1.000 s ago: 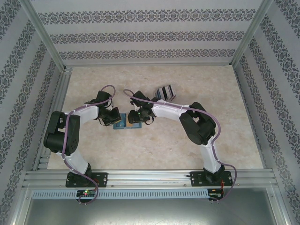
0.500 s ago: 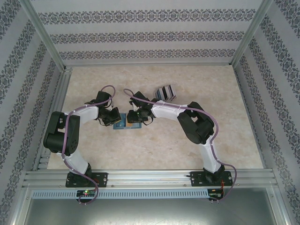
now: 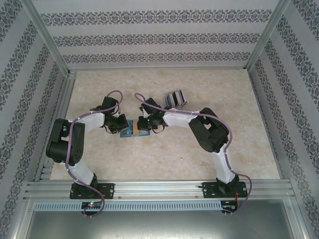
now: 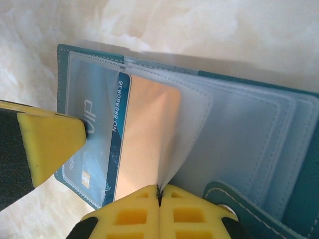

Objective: Put the credit cards into the card holder
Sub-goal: Flip over the card slot in the card holder.

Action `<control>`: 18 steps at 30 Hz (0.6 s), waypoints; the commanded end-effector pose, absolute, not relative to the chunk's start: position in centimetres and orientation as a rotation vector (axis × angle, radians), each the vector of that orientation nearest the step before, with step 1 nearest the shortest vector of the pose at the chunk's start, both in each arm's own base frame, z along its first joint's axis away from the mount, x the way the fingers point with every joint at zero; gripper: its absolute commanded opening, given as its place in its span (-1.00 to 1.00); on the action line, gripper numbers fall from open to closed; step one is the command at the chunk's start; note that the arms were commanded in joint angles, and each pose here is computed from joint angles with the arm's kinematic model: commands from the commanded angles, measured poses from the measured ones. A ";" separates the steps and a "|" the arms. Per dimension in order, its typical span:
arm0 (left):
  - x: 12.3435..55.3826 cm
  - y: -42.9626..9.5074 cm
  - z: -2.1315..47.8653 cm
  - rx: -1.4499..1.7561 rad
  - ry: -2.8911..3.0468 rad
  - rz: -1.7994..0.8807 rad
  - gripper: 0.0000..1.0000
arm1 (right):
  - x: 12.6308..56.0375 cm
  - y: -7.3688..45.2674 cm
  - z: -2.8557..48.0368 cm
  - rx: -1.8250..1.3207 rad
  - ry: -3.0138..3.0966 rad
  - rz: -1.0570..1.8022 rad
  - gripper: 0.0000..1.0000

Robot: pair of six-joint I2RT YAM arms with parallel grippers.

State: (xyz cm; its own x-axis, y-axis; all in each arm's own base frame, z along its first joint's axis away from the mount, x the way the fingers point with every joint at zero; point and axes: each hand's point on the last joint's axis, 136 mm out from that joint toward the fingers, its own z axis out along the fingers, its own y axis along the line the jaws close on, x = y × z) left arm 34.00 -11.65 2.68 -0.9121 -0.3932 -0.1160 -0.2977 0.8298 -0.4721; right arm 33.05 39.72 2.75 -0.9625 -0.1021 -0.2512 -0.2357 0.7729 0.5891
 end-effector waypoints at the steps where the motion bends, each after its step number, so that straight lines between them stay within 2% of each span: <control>1: 32.4 -10.6 2.2 -0.528 2.863 -0.560 -0.81 | 33.0 38.3 3.1 -0.231 2.769 0.947 -1.00; 18: 32.3 -9.2 2.1 -0.536 2.866 -0.477 -0.82 | 33.2 35.8 3.8 -0.212 2.765 0.900 -1.00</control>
